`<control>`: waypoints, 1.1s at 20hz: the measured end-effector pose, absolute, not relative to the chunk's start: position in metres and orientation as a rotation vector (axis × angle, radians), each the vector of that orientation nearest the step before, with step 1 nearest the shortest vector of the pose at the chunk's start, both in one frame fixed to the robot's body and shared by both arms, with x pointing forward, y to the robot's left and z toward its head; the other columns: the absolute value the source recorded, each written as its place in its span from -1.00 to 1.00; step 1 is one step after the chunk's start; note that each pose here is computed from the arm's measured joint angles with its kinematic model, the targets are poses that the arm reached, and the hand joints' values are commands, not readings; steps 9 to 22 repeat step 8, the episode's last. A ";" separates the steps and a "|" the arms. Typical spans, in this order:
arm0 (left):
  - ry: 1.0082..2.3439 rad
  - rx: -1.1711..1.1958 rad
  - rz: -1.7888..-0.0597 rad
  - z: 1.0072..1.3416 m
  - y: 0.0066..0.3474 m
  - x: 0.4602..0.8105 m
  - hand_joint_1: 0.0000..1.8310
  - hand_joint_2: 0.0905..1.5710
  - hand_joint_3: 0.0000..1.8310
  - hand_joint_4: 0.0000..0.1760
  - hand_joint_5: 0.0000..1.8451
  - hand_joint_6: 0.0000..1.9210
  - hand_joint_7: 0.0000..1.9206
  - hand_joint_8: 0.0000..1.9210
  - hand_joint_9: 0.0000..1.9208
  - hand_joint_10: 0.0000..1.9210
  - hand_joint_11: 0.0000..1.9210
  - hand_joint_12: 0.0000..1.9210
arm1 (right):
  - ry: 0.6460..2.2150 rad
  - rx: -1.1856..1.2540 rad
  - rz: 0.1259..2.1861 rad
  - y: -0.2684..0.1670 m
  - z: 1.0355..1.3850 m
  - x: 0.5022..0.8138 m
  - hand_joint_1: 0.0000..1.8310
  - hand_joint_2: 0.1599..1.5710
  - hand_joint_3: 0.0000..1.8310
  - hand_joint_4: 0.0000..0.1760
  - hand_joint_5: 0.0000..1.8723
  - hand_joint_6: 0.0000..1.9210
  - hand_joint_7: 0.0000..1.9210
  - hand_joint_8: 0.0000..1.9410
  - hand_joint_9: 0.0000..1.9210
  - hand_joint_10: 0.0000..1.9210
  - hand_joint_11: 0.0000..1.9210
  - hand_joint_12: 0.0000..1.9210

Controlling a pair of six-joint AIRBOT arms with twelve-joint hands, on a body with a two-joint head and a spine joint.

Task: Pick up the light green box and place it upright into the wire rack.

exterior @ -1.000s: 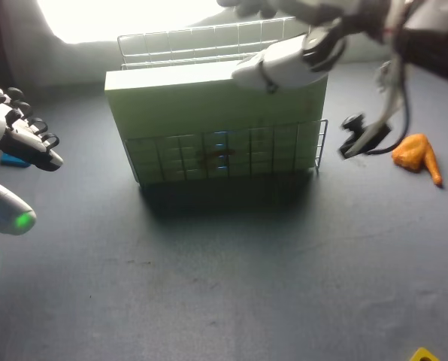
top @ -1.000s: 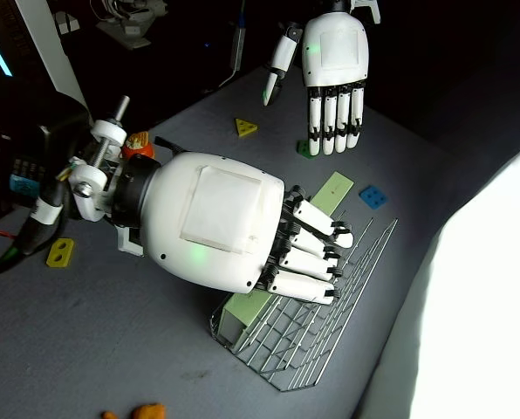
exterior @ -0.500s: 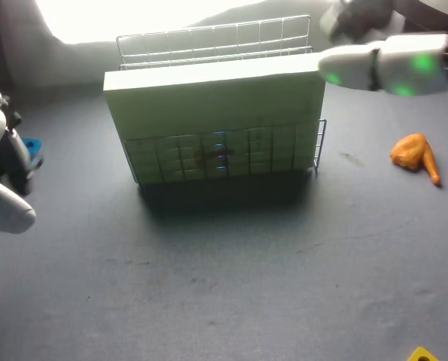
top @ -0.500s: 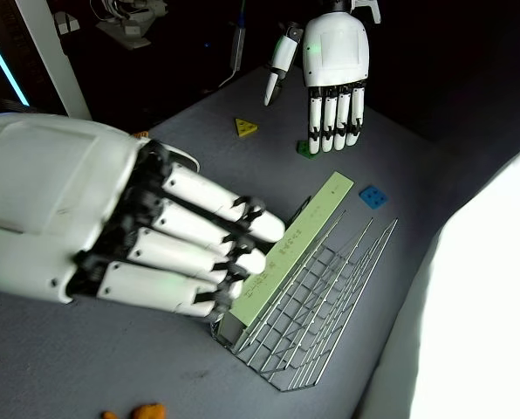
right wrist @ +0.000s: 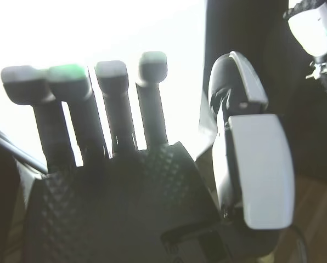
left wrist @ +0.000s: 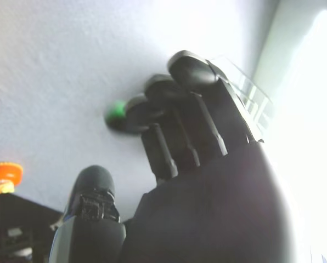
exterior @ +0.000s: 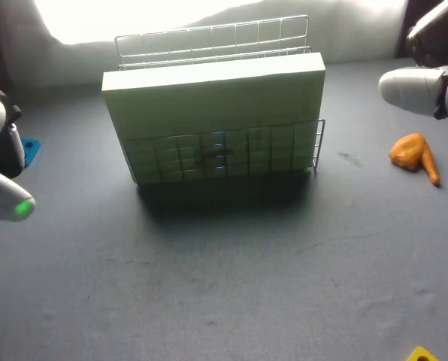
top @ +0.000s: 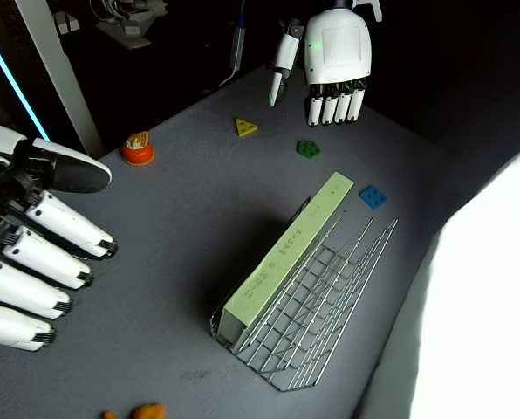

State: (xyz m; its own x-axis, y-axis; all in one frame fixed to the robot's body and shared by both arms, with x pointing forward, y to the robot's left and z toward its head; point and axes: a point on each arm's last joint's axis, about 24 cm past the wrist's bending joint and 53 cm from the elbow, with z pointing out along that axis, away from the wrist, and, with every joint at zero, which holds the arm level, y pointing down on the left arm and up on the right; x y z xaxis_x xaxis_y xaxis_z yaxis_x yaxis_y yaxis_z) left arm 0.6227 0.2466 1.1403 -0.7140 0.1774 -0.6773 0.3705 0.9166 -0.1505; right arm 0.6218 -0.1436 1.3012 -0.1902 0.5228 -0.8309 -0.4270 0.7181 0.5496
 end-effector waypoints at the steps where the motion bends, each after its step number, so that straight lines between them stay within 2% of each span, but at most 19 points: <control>1: 2.375 0.391 -0.361 1.140 0.246 0.622 -0.98 0.62 -1.00 -1.00 0.09 1.00 0.14 1.00 0.10 1.00 0.08 1.00 | 1.551 0.077 0.853 -0.142 1.298 0.621 -0.83 0.52 -1.00 -1.00 0.19 1.00 0.30 1.00 0.38 1.00 0.45 1.00; 6: 2.361 0.380 -0.365 1.145 0.247 0.625 -0.92 0.62 -1.00 -1.00 0.11 1.00 0.14 1.00 0.10 1.00 0.10 1.00 | 1.559 0.064 0.869 -0.134 1.296 0.618 -0.81 0.53 -1.00 -1.00 0.24 1.00 0.37 1.00 0.44 1.00 0.52 1.00; 7: 2.364 0.381 -0.365 1.144 0.247 0.624 -0.89 0.61 -1.00 -1.00 0.08 1.00 0.12 1.00 0.09 1.00 0.11 1.00 | 1.559 0.063 0.869 -0.133 1.296 0.618 -0.86 0.55 -1.00 0.16 0.27 1.00 0.37 1.00 0.44 1.00 0.51 1.00; 8: 2.364 0.380 -0.365 1.144 0.247 0.624 -0.90 0.61 -1.00 -1.00 0.05 1.00 0.11 1.00 0.09 1.00 0.13 1.00 | 1.559 0.063 0.868 -0.133 1.296 0.618 -0.89 0.55 -1.00 0.83 0.26 1.00 0.34 1.00 0.41 1.00 0.50 1.00; 22: 2.364 0.380 -0.365 1.144 0.247 0.624 -0.90 0.61 -1.00 -1.00 0.05 1.00 0.11 1.00 0.09 1.00 0.13 1.00 | 1.559 0.063 0.868 -0.133 1.296 0.618 -0.89 0.55 -1.00 0.83 0.26 1.00 0.34 1.00 0.41 1.00 0.50 1.00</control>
